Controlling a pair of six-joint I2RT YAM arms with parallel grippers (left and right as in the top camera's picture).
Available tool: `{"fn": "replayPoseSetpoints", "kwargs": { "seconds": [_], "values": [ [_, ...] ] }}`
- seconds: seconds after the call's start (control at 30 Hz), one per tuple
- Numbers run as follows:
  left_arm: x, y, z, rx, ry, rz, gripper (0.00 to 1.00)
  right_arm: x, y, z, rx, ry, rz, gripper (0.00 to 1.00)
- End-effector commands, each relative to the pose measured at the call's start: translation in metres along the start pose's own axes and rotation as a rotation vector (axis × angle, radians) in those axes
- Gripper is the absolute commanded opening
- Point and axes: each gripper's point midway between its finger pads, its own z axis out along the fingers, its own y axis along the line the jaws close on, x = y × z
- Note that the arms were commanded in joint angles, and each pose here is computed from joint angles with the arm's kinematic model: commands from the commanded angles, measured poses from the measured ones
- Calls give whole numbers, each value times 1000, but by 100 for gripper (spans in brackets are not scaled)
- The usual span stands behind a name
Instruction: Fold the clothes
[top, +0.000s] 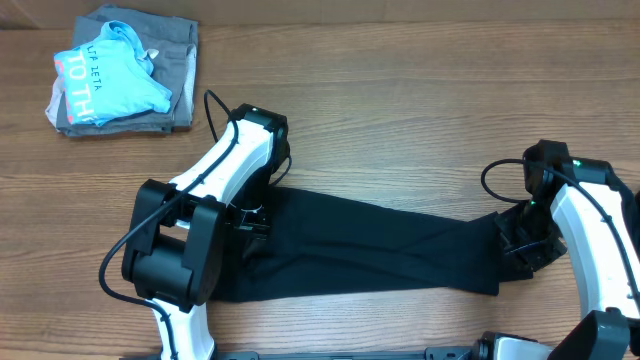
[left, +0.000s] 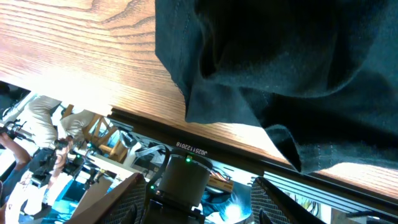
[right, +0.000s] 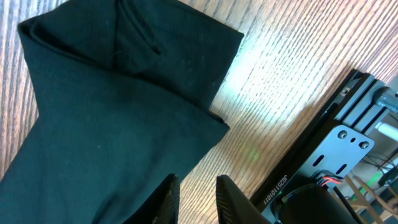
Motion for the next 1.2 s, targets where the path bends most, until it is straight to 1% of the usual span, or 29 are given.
{"fn": "replayPoseSetpoints", "kwargs": {
  "seconds": [0.0,0.03,0.07,0.1,0.13,0.17,0.23,0.33,0.47,0.53,0.57,0.63,0.73,0.87,0.9,0.97,1.07,1.17],
  "values": [
    [1,-1,0,8,-5,18,58,-5,0,-4,-13,-25,22,30],
    [0,-2,0,16,-12,25,58,-6,1,-5,-16,-27,22,34],
    [-3,-3,-1,21,-25,25,58,-7,2,-6,-20,-31,21,35],
    [-8,-6,-2,34,-54,21,57,-7,3,-7,-26,-31,9,43],
    [-14,-9,-4,50,-83,17,56,-6,5,-8,-39,-26,-11,68],
    [-20,-12,-6,70,-118,12,56,-6,10,-9,-62,-18,-44,87],
    [-25,-17,-12,113,-165,7,55,-1,23,-13,-132,8,-130,86],
    [-24,-23,-24,182,-221,48,49,9,48,-20,-271,56,-278,82],
    [-16,-18,-36,206,-276,67,48,19,72,-29,-412,106,-311,81],
    [-14,-16,-38,207,-283,77,46,22,83,-34,-472,121,-322,80],
    [-13,-16,-38,207,-283,77,41,24,88,-37,-499,122,-332,79],
    [-16,-18,-37,209,-286,76,29,26,94,-38,-512,115,-352,77],
    [-23,-25,-33,235,-302,83,27,35,99,-36,-511,112,-392,76],
    [-27,-39,-22,290,-295,110,18,44,100,-28,-477,100,-441,76],
    [-27,-43,-18,305,-287,114,14,47,100,-26,-461,94,-456,76],
    [-28,-47,-12,314,-283,115,11,50,102,-26,-457,89,-471,76],
    [-27,-58,-1,361,-264,126,4,53,104,-26,-459,88,-483,75],
    [-30,-65,9,381,-268,131,4,54,104,-26,-458,88,-485,75]
  ]
}}
